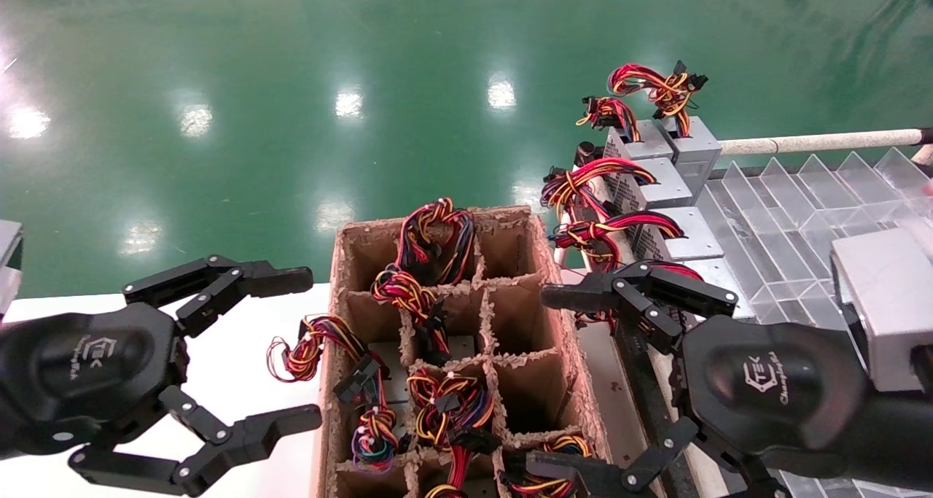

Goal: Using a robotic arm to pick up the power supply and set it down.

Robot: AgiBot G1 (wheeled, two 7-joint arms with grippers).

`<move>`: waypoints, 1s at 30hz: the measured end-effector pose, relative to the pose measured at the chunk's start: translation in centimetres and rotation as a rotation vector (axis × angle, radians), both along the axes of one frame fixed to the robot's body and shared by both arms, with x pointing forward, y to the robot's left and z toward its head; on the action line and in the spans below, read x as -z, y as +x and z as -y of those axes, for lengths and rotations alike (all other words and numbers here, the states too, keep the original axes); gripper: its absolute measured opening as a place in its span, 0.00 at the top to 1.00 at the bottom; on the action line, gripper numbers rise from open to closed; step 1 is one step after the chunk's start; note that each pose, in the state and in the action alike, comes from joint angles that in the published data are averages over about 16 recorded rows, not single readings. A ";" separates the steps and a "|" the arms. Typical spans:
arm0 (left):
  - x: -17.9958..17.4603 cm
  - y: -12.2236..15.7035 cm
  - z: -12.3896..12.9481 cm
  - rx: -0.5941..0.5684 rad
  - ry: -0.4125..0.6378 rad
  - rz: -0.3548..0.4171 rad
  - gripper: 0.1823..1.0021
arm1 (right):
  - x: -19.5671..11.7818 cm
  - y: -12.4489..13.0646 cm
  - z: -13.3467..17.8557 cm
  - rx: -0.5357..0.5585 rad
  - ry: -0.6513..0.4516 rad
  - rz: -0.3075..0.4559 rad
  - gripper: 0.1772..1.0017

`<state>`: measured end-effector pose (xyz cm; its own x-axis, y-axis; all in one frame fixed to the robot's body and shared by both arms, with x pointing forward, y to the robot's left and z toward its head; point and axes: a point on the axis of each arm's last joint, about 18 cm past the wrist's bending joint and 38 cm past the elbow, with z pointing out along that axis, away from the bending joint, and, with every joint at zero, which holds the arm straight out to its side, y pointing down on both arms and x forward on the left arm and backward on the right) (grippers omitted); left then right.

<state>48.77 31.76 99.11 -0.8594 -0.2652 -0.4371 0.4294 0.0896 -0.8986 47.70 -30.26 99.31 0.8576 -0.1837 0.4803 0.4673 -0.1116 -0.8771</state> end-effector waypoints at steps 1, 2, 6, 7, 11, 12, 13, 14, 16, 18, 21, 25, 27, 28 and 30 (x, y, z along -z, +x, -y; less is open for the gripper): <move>0.0 0.0 0.0 0.000 0.000 0.000 0.00 | 0.0 0.0 0.0 0.000 0.000 0.000 0.00; 0.0 0.0 0.0 0.000 0.000 0.000 0.00 | 0.0 0.0 0.0 0.000 0.000 0.000 0.00; 0.0 0.0 0.0 0.000 0.000 0.000 0.00 | 0.0 0.0 0.0 0.000 0.000 0.000 0.00; 0.0 0.0 0.0 0.000 0.000 0.000 0.00 | 0.0 0.0 0.0 0.000 0.000 0.000 0.00; 0.0 0.0 0.0 0.000 0.000 0.000 0.00 | 0.0 0.0 0.0 0.000 0.000 0.000 0.00; 0.0 0.0 0.0 0.000 0.000 0.000 0.00 | 0.0 0.0 0.0 0.000 0.000 0.000 0.00; 0.0 0.0 0.0 0.000 0.000 0.000 0.00 | 0.0 0.0 0.0 0.000 0.000 0.000 0.00; 0.0 0.0 0.0 0.000 0.000 0.000 0.00 | 0.0 0.0 0.0 0.000 0.000 0.000 0.00; 0.0 0.0 0.0 0.000 0.000 0.000 0.00 | 0.0 0.0 0.0 0.002 0.000 0.002 0.00; 0.0 0.0 0.0 0.000 0.000 0.000 0.00 | -0.2 0.0 0.2 0.007 0.001 0.009 0.00; 0.0 0.0 0.0 0.000 0.000 0.000 0.00 | -0.4 0.2 0.6 0.031 -0.002 0.027 0.00; 0.0 0.0 0.0 0.000 0.000 0.000 0.01 | -0.4 0.8 1.4 0.079 -0.008 0.050 0.00; 0.0 0.0 0.0 0.000 0.000 0.000 0.02 | -0.3 1.3 1.8 0.107 -0.018 0.059 0.00; 0.0 0.0 0.0 0.000 0.000 0.000 0.02 | -0.1 1.7 1.9 0.121 -0.025 0.064 0.00; 0.0 0.0 0.0 0.000 0.000 0.000 0.03 | 0.2 2.4 2.2 0.149 -0.045 0.070 0.00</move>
<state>48.77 31.76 99.11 -0.8594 -0.2652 -0.4371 0.4294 0.0896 -0.8986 50.10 -32.47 99.11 0.7866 -0.2832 0.5486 0.5027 -0.2223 -0.8354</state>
